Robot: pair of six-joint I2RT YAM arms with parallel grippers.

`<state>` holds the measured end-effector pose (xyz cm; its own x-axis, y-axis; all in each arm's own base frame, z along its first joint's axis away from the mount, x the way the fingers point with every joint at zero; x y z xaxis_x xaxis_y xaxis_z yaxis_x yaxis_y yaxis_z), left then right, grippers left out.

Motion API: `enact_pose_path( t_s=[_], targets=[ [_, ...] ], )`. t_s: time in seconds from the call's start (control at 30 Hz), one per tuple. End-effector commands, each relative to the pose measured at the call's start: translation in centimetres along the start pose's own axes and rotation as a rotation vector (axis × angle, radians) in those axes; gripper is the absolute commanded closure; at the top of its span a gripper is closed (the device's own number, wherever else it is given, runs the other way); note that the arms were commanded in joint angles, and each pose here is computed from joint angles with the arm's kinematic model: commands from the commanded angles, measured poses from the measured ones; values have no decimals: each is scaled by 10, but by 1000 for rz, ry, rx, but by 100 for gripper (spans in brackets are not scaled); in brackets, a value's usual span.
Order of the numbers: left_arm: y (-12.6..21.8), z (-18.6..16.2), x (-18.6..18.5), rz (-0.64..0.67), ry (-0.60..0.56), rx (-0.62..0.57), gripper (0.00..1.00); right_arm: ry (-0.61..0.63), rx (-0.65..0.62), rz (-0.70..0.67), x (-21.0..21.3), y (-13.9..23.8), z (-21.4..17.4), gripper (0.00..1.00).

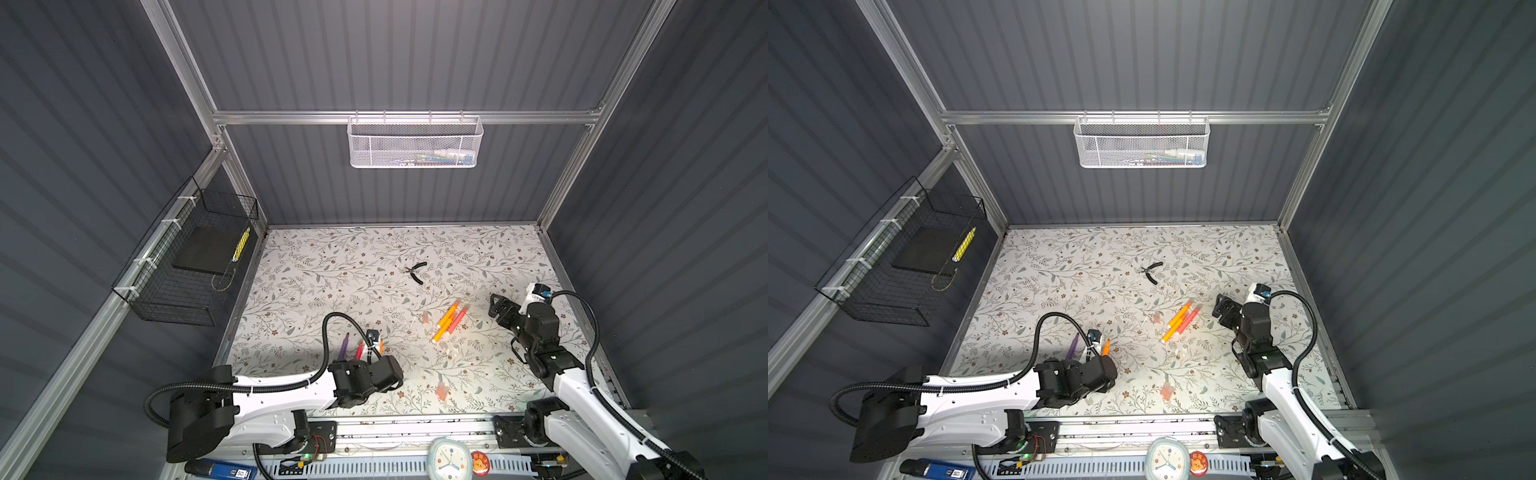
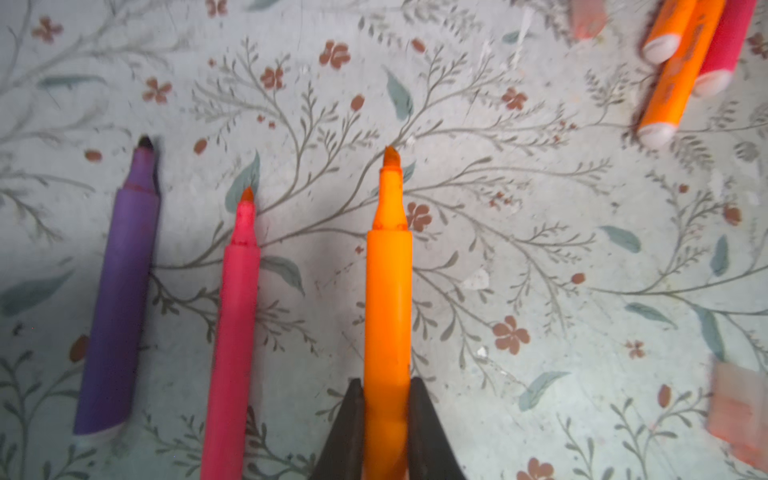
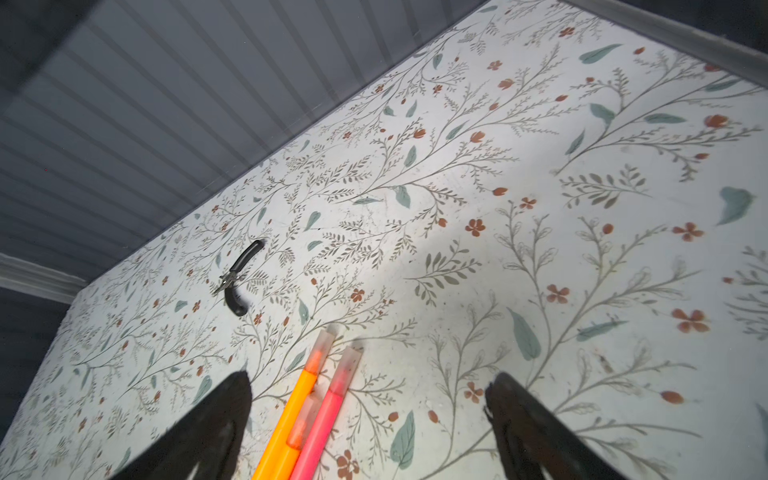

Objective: Insert the pens into the pen caps
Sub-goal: 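Lift the orange highlighter tip-up with the left gripper while the right gripper approaches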

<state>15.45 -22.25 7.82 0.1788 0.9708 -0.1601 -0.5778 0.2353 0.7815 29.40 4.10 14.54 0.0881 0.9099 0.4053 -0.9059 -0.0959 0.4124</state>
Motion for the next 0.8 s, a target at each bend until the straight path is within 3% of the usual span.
enact_pose_path(
  t_s=[0.0,0.13,0.3,0.43,0.6,0.77],
  targets=[
    [26,60,-31,-32,-106,-198,100,-29,76,124,20,7,-20,10],
    [29,86,-66,-112,-183,-299,100,-17,118,239,52,24,-33,10],
    [6,79,-86,-154,-286,-334,100,-22,134,436,93,51,-45,9],
    [-7,77,-104,-220,-307,-375,100,-61,122,550,108,68,-51,9],
    [-21,48,-124,-382,-260,-288,100,-108,121,651,121,86,-48,10],
    [-20,41,-124,-439,-227,-281,100,-147,157,769,136,98,-58,10]
  ],
)
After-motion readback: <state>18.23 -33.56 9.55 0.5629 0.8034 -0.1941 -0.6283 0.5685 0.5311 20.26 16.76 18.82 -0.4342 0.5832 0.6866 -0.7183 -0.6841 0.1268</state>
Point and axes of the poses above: each gripper's point midway between its finger pads, its own y axis back along the fingers, its own x axis along the line the jaws close on, z = x × y, the point moved 1 cm from there along y, back along the fingers, and after that the axes turned 6 degrees about y, right-handed, at the moved point
